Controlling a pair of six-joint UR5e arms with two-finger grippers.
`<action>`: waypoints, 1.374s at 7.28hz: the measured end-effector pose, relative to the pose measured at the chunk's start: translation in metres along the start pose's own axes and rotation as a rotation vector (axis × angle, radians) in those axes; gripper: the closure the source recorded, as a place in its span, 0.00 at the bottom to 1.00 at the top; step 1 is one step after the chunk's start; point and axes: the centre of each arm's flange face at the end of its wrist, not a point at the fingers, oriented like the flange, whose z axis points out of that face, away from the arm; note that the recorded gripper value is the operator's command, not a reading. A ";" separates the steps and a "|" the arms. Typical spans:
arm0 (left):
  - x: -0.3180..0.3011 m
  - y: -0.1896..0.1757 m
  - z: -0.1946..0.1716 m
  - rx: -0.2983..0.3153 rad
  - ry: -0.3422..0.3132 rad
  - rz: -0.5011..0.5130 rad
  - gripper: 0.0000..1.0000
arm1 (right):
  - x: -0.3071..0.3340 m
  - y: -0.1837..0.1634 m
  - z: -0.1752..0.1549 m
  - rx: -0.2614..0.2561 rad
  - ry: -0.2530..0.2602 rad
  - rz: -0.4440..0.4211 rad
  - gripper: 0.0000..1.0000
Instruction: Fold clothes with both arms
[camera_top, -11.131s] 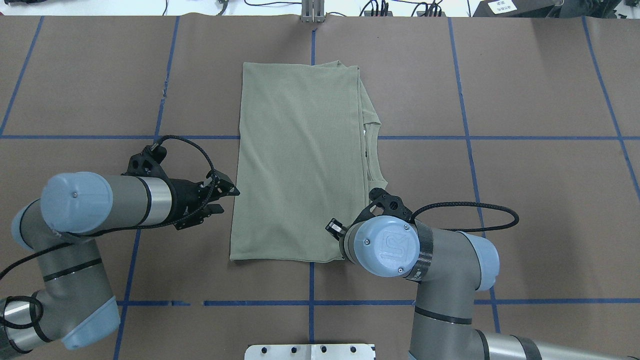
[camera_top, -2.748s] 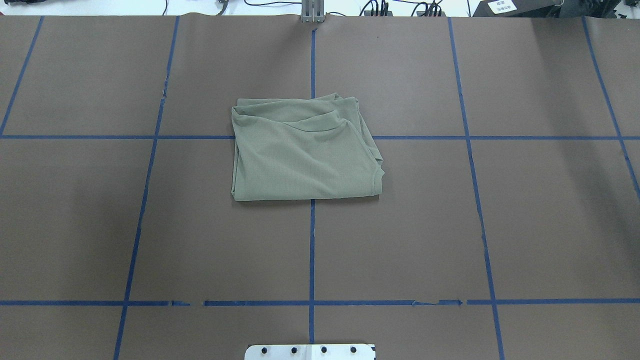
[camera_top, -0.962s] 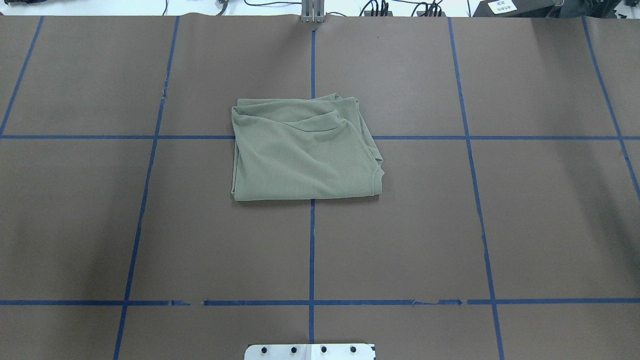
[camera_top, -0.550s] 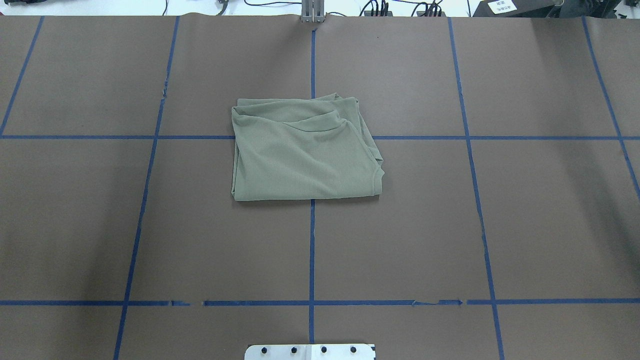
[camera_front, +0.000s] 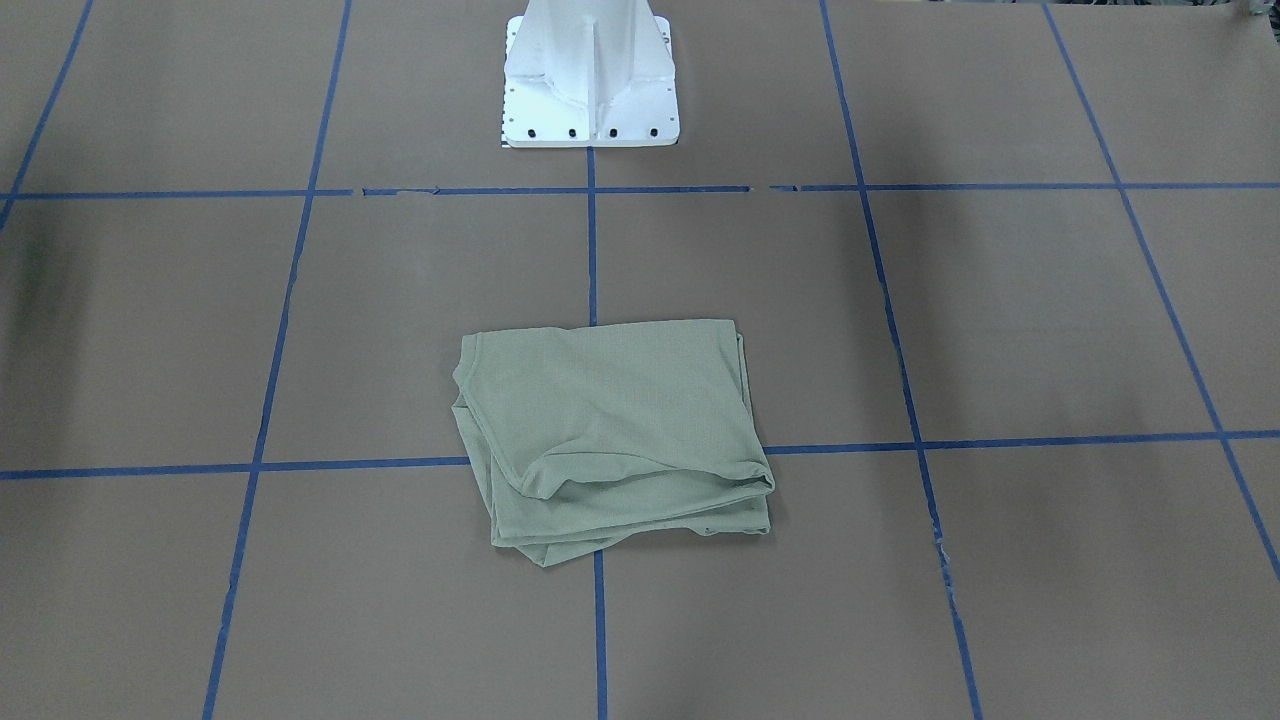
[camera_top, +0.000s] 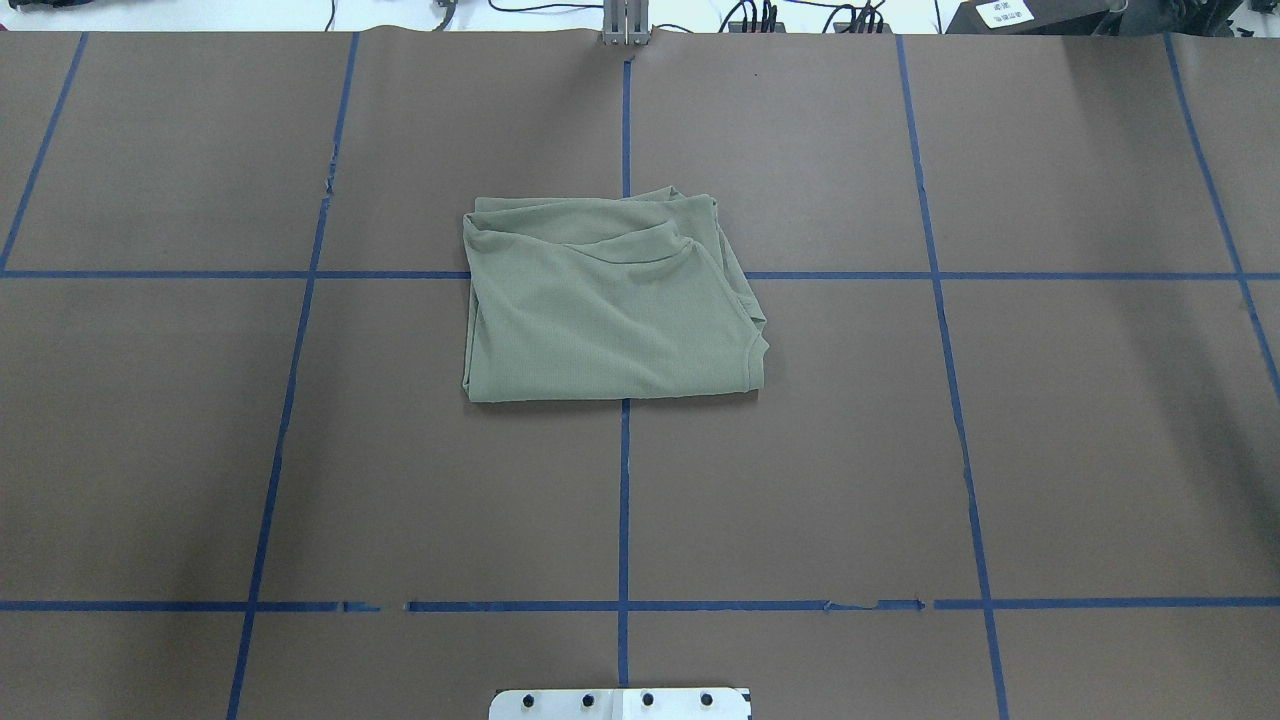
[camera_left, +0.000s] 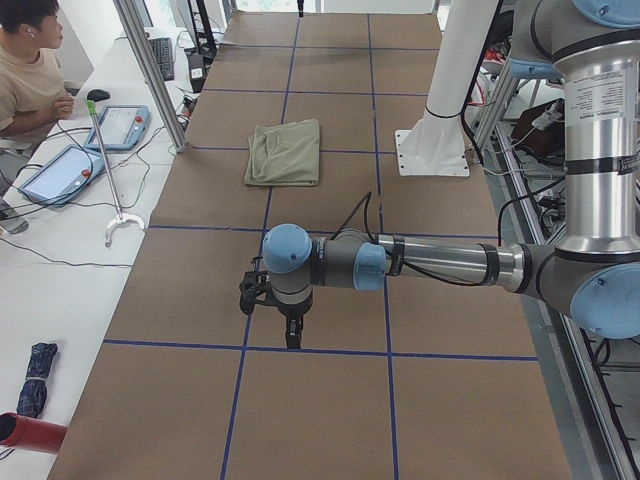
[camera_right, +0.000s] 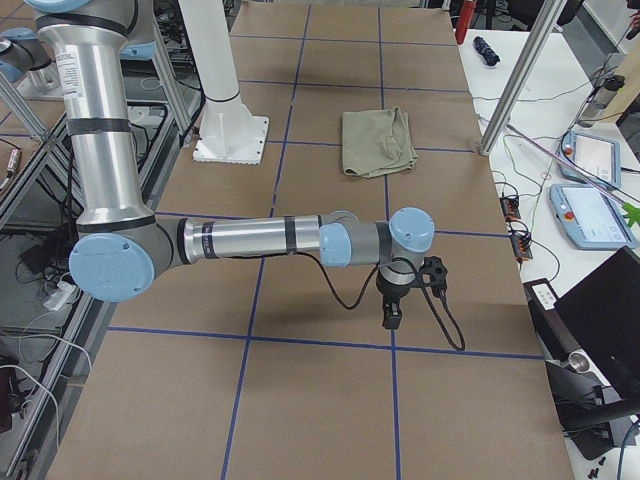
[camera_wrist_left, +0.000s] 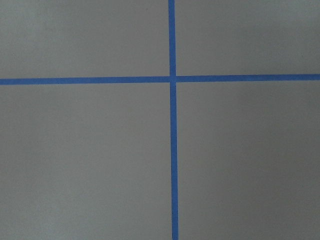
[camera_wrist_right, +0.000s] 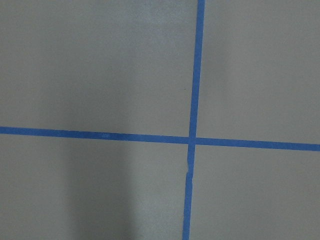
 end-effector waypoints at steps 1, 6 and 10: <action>0.001 0.003 0.000 -0.003 0.018 -0.002 0.00 | 0.000 0.000 0.001 -0.001 0.000 0.001 0.00; 0.008 0.006 0.000 -0.010 0.052 -0.001 0.00 | 0.001 0.001 0.003 -0.001 -0.006 0.003 0.00; 0.012 0.006 0.003 -0.017 0.049 0.009 0.00 | 0.004 0.005 0.007 -0.008 -0.010 0.011 0.00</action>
